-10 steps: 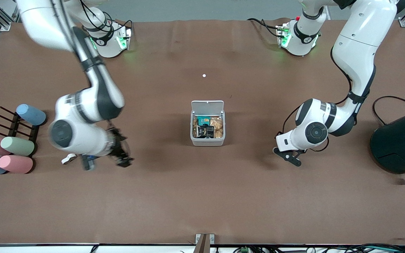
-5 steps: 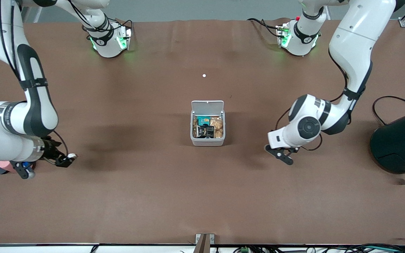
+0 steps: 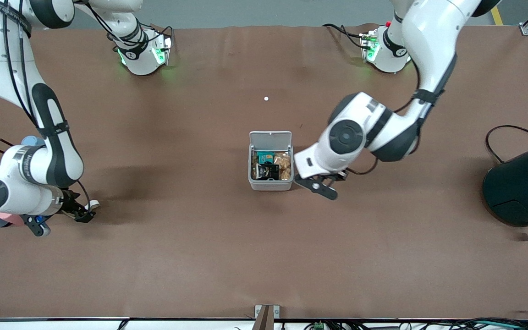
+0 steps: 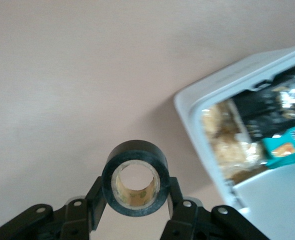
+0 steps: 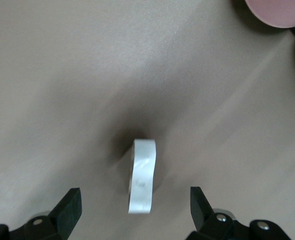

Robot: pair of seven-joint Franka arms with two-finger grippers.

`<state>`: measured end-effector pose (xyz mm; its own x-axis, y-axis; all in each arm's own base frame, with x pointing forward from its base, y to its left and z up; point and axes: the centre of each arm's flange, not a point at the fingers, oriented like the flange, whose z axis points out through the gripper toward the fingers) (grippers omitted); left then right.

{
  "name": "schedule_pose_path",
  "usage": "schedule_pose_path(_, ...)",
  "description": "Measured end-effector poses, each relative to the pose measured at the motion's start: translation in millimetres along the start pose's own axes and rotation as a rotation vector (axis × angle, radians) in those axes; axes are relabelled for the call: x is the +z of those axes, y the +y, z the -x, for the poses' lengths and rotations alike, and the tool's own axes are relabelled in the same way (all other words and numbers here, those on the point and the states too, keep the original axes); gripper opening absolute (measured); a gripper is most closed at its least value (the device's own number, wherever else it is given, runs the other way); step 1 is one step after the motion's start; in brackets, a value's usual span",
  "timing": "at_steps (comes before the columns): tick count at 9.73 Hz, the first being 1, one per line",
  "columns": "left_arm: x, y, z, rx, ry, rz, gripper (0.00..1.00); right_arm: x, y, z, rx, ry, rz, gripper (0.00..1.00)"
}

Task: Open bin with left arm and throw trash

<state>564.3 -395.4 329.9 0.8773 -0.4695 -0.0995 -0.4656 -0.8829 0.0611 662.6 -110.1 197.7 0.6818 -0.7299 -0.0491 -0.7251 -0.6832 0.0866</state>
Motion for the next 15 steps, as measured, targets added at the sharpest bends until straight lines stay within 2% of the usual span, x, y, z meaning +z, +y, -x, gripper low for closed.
schedule_pose_path(2, 15.8, 19.6, -3.0, -0.041, 0.003, 0.02, 0.54, 11.4, 12.2, -7.5, 0.02, 0.017, -0.015, 0.86)
schedule_pose_path(6, 31.4, 58.8, -2.2, -0.095, -0.01, 0.027, 0.54, 17.8, 7.4, 1.9, 0.01, 0.001, -0.009, 0.22)
schedule_pose_path(8, 33.0, 62.0, -3.0, -0.101, -0.01, 0.029, 0.53, 7.2, 2.4, 9.3, 0.034, -0.043, 0.023, 0.2)
schedule_pose_path(9, 37.9, 68.3, -2.8, -0.11, -0.012, 0.03, 0.53, -30.6, -15.0, 17.4, 0.049, -0.067, 0.036, 0.2)
schedule_pose_path(10, 38.8, 71.4, -3.0, -0.115, -0.01, 0.027, 0.53, -90.0, -43.5, 38.9, 0.092, -0.089, 0.047, 0.2)
schedule_pose_path(11, 38.9, 73.2, -2.9, -0.113, -0.008, 0.022, 0.53, -147.5, -77.0, 76.6, 0.142, -0.11, 0.042, 0.2)
schedule_pose_path(12, 39.2, 73.7, -2.9, -0.112, -0.007, 0.018, 0.54, -183.2, -112.9, 122.3, 0.202, -0.132, 0.013, 0.2)
schedule_pose_path(14, 46.9, 72.9, -4.7, -0.109, -0.006, 0.015, 0.79, -213.6, -182.2, 217.7, 0.341, -0.171, -0.041, 0.2)
schedule_pose_path(15, 48.1, 71.1, -5.5, -0.112, -0.005, 0.014, 0.95, -224.8, -212.4, 266.2, 0.395, -0.182, -0.075, 0.2)
